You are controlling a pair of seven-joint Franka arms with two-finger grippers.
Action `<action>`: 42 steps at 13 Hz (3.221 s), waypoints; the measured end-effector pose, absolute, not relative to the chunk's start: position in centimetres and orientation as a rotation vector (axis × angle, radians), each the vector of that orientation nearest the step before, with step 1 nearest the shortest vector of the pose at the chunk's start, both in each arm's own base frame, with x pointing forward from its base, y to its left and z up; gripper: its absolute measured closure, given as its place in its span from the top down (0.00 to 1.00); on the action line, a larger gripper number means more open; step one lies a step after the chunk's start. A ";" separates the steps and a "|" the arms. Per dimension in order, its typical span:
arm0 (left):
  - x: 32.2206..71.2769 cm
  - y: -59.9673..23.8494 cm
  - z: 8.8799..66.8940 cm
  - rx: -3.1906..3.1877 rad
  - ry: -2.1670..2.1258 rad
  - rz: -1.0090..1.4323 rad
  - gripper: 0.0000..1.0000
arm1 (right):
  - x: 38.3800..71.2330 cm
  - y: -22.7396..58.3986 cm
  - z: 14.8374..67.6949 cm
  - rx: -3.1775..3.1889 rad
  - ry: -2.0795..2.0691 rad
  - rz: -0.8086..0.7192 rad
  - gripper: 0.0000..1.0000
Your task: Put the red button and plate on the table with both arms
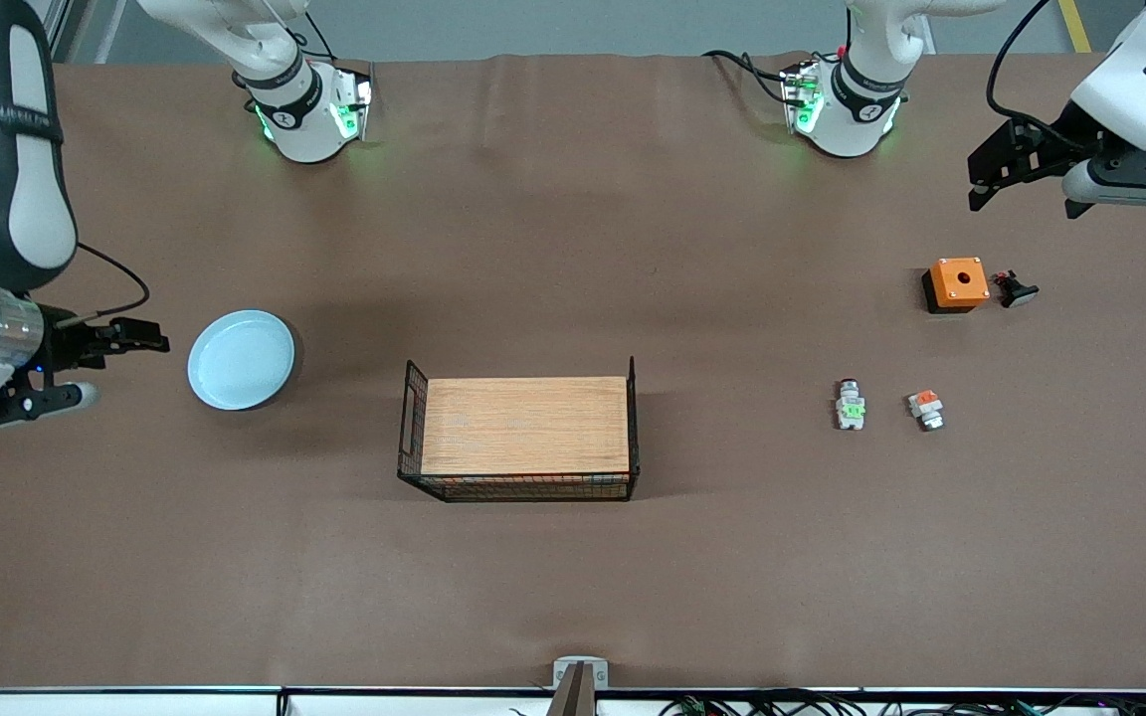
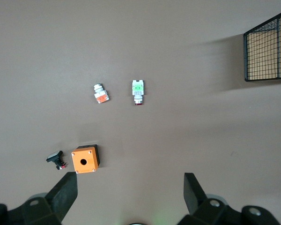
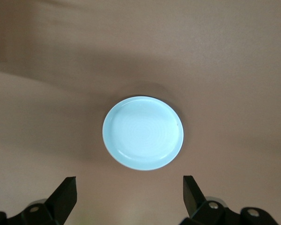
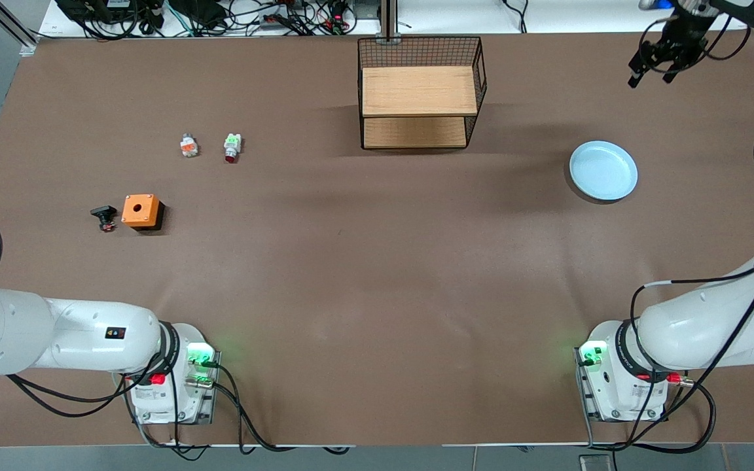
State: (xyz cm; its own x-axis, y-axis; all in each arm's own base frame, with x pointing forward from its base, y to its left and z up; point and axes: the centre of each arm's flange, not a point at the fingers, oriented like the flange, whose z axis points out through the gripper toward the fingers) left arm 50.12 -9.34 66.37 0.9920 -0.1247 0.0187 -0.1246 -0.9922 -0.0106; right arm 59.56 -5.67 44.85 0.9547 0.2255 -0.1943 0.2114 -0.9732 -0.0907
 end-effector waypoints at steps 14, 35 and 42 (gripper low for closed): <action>50.1 -9.3 66.3 -3.126 0.195 -0.027 1.00 | 49.3 -4.5 63.1 -3.142 -0.122 0.162 1.00; 50.1 -9.3 66.2 -3.125 0.196 -0.024 1.00 | 48.4 -3.7 69.4 -3.164 -0.119 0.032 1.00; 50.1 -9.3 66.1 -3.125 0.196 -0.023 1.00 | 48.5 -3.7 69.4 -3.168 -0.121 0.033 1.00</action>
